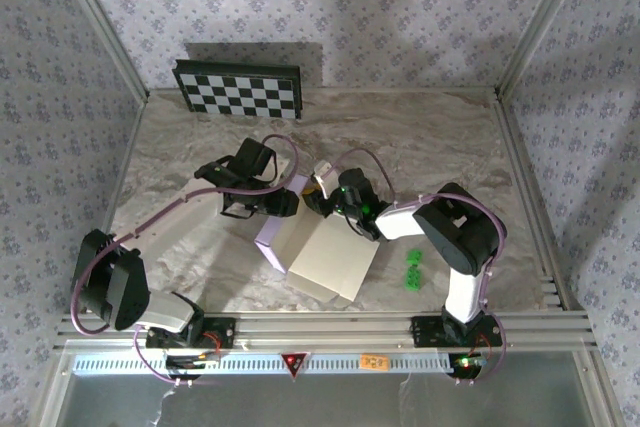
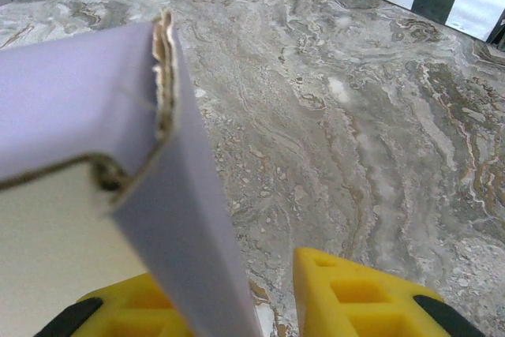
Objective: Fold the paper box
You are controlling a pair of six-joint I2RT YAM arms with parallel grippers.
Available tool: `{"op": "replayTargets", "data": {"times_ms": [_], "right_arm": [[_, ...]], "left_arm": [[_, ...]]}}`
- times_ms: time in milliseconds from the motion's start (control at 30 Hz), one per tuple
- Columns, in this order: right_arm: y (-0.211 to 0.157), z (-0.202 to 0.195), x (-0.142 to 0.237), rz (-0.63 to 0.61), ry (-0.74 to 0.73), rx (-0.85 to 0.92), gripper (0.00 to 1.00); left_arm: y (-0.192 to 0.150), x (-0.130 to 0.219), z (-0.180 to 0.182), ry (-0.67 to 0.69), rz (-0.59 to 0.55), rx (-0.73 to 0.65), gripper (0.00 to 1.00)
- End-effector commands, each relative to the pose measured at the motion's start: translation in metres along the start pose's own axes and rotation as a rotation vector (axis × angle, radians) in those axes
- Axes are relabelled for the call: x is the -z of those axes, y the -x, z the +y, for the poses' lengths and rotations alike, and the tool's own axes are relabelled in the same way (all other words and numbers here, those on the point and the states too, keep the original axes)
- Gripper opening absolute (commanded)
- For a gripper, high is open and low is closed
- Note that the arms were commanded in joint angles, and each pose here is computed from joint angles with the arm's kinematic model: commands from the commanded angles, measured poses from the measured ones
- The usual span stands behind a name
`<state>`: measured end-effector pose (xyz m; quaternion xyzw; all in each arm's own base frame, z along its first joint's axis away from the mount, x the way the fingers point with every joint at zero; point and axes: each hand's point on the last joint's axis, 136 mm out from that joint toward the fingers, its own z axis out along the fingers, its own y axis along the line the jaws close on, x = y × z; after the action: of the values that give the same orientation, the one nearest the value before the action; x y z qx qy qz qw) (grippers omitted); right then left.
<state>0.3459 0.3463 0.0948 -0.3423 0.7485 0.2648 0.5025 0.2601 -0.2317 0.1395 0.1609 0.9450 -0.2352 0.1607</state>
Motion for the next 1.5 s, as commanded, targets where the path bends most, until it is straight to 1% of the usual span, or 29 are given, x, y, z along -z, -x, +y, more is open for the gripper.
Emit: {"op": "replayTargets", "data": {"times_ms": [0, 200, 267, 333, 367, 400, 433, 467, 567, 700, 867, 933, 1067, 1167, 1233, 1367, 1467], "right_arm": [[0.041, 0.003, 0.001, -0.111, 0.024, 0.022, 0.31], [0.045, 0.009, 0.004, -0.131, 0.054, 0.039, 0.34], [0.047, 0.01, 0.005, -0.133, 0.053, 0.044, 0.34], [0.048, 0.01, 0.006, -0.138, 0.054, 0.051, 0.31], [0.049, 0.011, 0.007, -0.138, 0.056, 0.051, 0.29], [0.049, 0.01, 0.007, -0.14, 0.054, 0.051, 0.22], [0.05, 0.011, 0.007, -0.14, 0.055, 0.055, 0.1], [0.052, 0.01, 0.007, -0.135, 0.05, 0.057, 0.01], [0.047, 0.007, 0.004, -0.045, 0.041, 0.07, 0.0], [0.038, 0.006, 0.01, 0.119, 0.066, 0.102, 0.0], [0.022, -0.004, 0.03, 0.393, 0.128, 0.149, 0.0], [0.018, -0.007, 0.041, 0.511, 0.158, 0.194, 0.0], [-0.007, -0.012, 0.065, 0.799, 0.197, 0.305, 0.0], [-0.022, -0.015, 0.079, 0.984, 0.231, 0.383, 0.0], [-0.03, -0.016, 0.086, 1.078, 0.258, 0.431, 0.0], [-0.038, -0.028, 0.081, 1.184, 0.228, 0.497, 0.0], [-0.041, -0.034, 0.068, 1.208, 0.202, 0.553, 0.0]], "left_arm": [[-0.004, 0.003, -0.01, -0.034, 0.032, -0.004, 0.43], [-0.005, 0.002, -0.009, -0.032, 0.034, -0.003, 0.43], [-0.005, 0.002, -0.009, -0.032, 0.036, -0.001, 0.43], [-0.006, 0.001, -0.008, -0.029, 0.037, 0.002, 0.43], [-0.005, 0.002, -0.008, -0.029, 0.035, 0.001, 0.44], [-0.006, 0.001, -0.007, -0.026, 0.037, 0.003, 0.44], [-0.006, 0.002, -0.008, -0.029, 0.036, 0.004, 0.45], [-0.006, 0.002, -0.008, -0.029, 0.037, 0.005, 0.46], [-0.002, 0.008, -0.01, -0.026, 0.011, 0.002, 0.54], [0.008, 0.027, -0.008, 0.011, -0.069, -0.008, 0.67], [0.027, 0.061, -0.004, 0.067, -0.205, -0.022, 0.77], [0.03, 0.07, 0.0, 0.094, -0.246, -0.021, 0.79], [0.033, 0.08, 0.01, 0.125, -0.312, -0.018, 0.81], [0.032, 0.08, 0.021, 0.135, -0.334, 0.013, 0.82], [0.029, 0.077, 0.027, 0.135, -0.335, 0.031, 0.82], [0.02, 0.067, 0.039, 0.135, -0.316, 0.067, 0.82], [0.012, 0.054, 0.043, 0.103, -0.298, 0.099, 0.82]]}}
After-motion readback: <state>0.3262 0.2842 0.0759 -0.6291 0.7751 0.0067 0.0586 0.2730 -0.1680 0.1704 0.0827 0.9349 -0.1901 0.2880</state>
